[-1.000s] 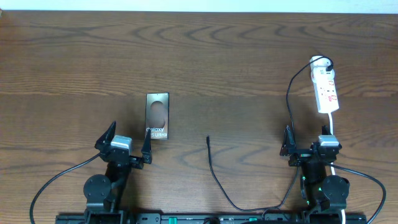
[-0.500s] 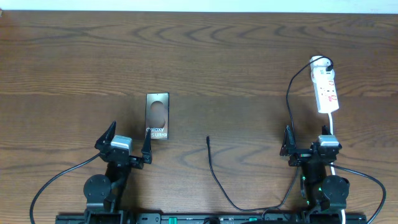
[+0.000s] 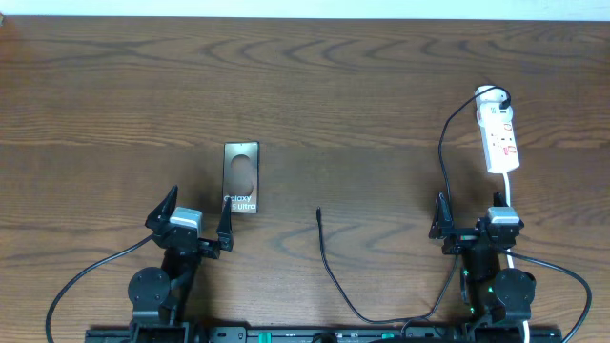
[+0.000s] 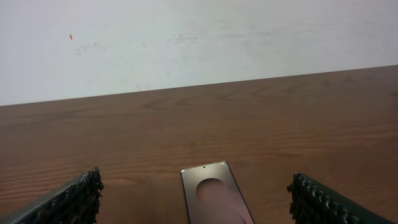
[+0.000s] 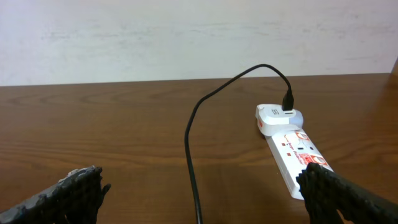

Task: Plug charger to phone and switch on socket

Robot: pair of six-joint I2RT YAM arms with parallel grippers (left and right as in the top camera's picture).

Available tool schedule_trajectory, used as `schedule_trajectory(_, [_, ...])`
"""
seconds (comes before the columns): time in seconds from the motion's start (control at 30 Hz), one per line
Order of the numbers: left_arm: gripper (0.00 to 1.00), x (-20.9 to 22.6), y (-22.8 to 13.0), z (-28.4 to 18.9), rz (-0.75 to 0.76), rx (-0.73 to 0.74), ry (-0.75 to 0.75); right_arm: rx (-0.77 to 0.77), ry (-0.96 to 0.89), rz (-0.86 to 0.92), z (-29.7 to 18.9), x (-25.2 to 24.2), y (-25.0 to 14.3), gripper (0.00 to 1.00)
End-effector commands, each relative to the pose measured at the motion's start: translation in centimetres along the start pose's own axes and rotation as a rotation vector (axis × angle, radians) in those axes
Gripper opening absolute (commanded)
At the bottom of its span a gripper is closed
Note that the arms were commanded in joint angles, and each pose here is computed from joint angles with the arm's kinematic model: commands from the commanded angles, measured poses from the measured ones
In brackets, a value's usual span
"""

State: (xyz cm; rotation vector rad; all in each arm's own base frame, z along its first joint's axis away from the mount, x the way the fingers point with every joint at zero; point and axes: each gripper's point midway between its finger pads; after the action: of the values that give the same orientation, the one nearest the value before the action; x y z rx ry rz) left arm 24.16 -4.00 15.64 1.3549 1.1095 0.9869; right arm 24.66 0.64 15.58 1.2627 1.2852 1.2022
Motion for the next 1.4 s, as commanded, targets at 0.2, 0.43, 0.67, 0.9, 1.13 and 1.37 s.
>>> schedule_trajectory(0.2, [0.93, -0.18, -1.41, -0.02, -0.005, 0.048, -0.013, 0.001, -0.018, 0.01, -0.02, -0.38, -0.06, 0.99])
schedule_trajectory(0.43, [0.94, -0.18, -1.41, -0.02, -0.005, 0.048, -0.013, 0.001, -0.018, 0.01, -0.02, -0.39, -0.06, 0.99])
schedule_trajectory(0.67, [0.94, -0.18, -1.41, -0.02, -0.005, 0.048, -0.013, 0.001, -0.018, 0.01, -0.02, -0.39, -0.07, 0.99])
schedule_trajectory(0.9, [0.94, -0.11, -1.37, -0.01, -0.004, 0.047, -0.009, 0.001, -0.008, 0.009, -0.02, -0.15, -0.07, 0.99])
schedule_trajectory(1.13, [0.93, -0.17, -1.3, -0.01, -0.005, 0.044, -0.013, 0.001, -0.008, 0.009, -0.02, -0.14, -0.07, 0.99])
schedule_trajectory(1.37, [0.94, -0.23, -0.5, -0.17, -0.019, 0.032, -0.014, 0.001, -0.008, 0.009, -0.02, -0.14, -0.07, 0.99])
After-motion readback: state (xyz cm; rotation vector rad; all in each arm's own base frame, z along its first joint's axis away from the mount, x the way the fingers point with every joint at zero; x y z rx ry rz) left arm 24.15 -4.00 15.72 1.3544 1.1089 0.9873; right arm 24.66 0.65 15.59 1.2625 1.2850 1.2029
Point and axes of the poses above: each gripper's point midway between its finger pads, its own z axis out along the fingers, its own x axis along the line the jaws close on, y = z × x, and after that the axes turned 3 degrees about -z, right-handed
